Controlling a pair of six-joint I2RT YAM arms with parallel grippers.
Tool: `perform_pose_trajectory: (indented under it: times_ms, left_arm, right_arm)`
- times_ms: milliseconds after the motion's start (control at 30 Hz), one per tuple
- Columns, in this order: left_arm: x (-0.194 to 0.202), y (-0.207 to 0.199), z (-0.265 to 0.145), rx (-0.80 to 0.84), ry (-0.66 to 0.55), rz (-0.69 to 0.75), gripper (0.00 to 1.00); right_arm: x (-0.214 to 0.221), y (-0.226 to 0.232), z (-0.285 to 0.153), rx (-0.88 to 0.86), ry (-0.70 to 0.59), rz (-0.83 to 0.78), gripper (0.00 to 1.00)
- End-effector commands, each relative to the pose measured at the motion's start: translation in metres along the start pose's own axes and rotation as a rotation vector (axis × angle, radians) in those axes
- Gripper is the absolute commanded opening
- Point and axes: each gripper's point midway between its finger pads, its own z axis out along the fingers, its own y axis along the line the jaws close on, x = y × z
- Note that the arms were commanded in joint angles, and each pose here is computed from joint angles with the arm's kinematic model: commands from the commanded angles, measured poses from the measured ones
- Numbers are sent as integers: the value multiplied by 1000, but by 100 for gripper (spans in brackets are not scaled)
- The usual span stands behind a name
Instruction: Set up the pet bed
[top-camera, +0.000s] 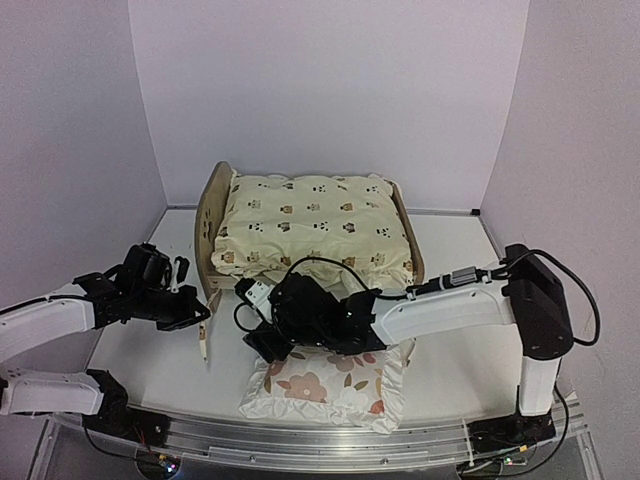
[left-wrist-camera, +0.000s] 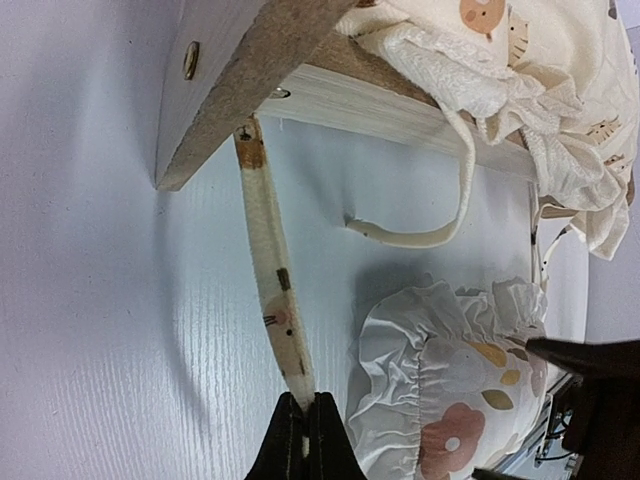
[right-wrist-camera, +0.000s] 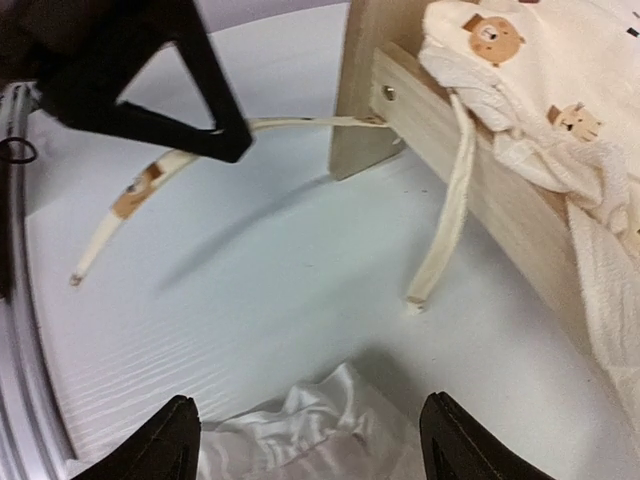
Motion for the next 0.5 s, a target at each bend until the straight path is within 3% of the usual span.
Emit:
perform_pose_trajectory:
  times_ms: [0,133,300,400,467]
  left_arm:
    - [-1,-2,-6,6,-13,4,0]
    - [-2,-3,-9,9,-19,1,0]
    - [-1,-4,-10,12,-16,-1,0]
    - [-2,-5,-11,13,-20,-2,0]
    - [-2,-4,-12,15,-26,-4,0]
  right_arm:
    - [-7,-34,30,131,-7,-55,79]
    - [-20,-57,53,175,-24,-2,81]
    - [-19,-73,80,176,-16,58,76]
    - [-23,-70,90,138,-18,49,69]
    - [-25,-70,95,114,-16,36,57]
